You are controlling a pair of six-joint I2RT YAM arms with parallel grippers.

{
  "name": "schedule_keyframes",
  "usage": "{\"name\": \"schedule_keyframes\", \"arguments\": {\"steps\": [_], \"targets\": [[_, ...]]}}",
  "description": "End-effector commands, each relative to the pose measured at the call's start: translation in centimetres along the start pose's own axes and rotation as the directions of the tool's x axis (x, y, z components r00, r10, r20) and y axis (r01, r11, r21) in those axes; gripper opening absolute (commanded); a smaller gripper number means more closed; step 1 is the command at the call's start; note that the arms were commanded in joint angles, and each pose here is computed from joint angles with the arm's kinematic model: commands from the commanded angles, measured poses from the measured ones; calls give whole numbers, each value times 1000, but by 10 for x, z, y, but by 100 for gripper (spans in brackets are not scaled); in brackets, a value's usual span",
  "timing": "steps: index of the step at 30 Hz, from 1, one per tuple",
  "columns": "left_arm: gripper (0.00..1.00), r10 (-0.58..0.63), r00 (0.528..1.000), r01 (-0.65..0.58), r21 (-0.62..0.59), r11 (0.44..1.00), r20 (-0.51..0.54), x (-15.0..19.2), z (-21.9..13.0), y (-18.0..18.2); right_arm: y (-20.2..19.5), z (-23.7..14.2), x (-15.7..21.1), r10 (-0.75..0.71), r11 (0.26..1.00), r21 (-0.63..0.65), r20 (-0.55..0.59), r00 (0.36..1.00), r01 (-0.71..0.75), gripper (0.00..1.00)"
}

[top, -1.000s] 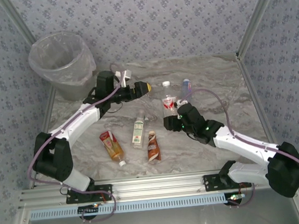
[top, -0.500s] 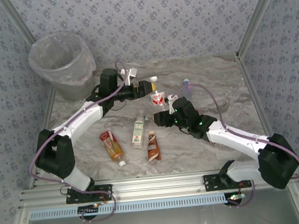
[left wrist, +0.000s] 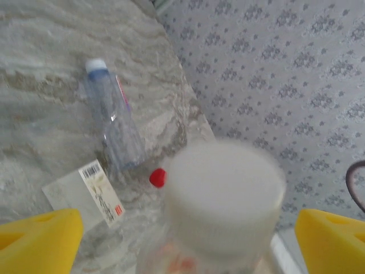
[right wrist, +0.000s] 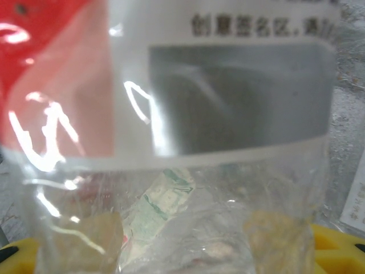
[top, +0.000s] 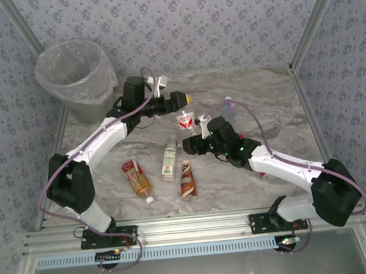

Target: Put the plastic bottles in the bin

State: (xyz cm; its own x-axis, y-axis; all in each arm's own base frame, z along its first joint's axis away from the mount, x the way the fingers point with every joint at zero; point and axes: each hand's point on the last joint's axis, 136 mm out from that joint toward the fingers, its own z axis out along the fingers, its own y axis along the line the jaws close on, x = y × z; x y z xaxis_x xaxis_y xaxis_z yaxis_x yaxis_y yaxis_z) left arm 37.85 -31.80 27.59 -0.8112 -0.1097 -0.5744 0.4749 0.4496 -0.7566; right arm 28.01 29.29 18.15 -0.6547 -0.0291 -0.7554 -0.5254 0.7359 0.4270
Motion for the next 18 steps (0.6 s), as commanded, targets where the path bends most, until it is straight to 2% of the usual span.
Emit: {"name": "schedule_keyframes", "arguments": {"steps": [1, 4, 8, 10, 15, 18], "targets": [[86, 56, 998, -54, -79, 995, 23, -15, -2, 9, 15, 2, -5, -44, 998, -39, -7, 999, 44, 61], [68, 64, 997, -61, -100, 993, 30, -19, -2, 12, 15, 3, -5, -46, 998, -36, -10, 999, 46, 61], [52, 70, 997, -66, -113, 991, 37, -21, -2, 14, 17, 4, -3, -57, 998, -42, -14, 998, 56, 61], [46, 69, 997, -65, -108, 992, 34, -21, -1, 14, 17, 4, -4, -61, 997, -41, -13, 998, 60, 62], [40, 63, 998, -61, -106, 993, 16, -15, 0, 16, 18, 4, -4, -56, 997, -48, -7, 998, 55, 62], [20, 79, 997, -79, -75, 994, -11, -11, 0, 11, 19, 4, -5, -53, 997, -50, -1, 999, 53, 62]]}}
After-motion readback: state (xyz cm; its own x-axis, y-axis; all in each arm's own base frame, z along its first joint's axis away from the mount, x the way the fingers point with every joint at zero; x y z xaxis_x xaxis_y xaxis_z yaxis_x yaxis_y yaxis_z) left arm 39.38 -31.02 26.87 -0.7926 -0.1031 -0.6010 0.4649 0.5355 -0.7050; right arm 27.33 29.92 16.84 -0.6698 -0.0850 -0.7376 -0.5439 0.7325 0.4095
